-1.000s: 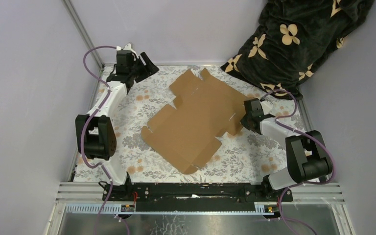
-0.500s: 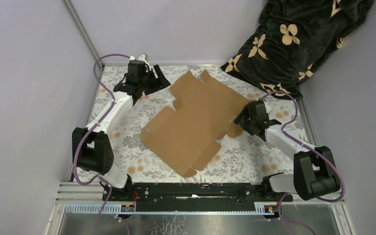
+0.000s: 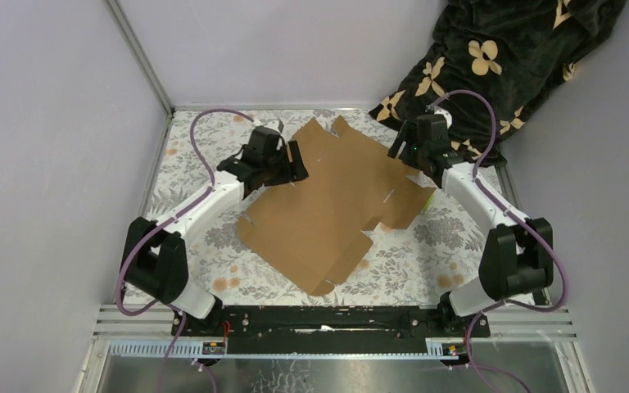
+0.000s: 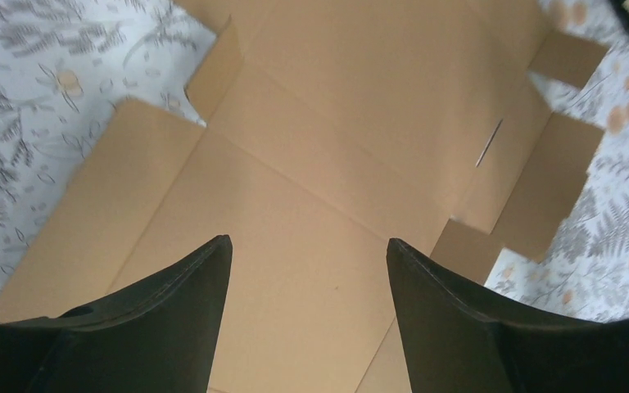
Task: Fold the paper box
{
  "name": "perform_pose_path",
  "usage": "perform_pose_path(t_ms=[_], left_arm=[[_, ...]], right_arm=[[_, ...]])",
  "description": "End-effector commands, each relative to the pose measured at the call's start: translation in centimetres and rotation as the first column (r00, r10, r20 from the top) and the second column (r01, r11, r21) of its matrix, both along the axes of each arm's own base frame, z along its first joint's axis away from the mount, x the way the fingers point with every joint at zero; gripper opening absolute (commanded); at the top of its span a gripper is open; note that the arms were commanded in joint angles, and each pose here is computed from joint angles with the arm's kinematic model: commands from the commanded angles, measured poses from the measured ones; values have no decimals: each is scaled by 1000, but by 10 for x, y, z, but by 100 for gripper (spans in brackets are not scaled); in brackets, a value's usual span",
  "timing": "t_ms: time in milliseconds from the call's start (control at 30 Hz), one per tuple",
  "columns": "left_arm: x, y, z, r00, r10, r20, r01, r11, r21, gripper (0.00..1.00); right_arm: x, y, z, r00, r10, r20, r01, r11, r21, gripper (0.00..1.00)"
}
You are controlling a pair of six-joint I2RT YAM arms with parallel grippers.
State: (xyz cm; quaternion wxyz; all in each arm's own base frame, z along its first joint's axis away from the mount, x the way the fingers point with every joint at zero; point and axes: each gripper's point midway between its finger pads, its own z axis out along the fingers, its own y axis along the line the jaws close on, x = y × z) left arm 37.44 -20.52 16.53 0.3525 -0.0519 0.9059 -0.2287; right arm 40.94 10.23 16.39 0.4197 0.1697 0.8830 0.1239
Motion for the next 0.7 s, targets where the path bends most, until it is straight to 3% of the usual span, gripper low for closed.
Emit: perform_pose_path(t_ms=[0,333,667], left_arm=[[-19,-2,-17,1000,20,-24,-18,998,59,76],[-40,-7,-48,997,33,-73,-24,993,118,77],[-59,-3,-77,989,25,-147,-1,986,165,77]], right_arm=[[14,-13,-8,998,37,-51,-40,998,-51,80],[63,-59,-58,986,-18,-163,33,995,90,80],[83,-73,-92,978,8,-210,13,995,102,77]])
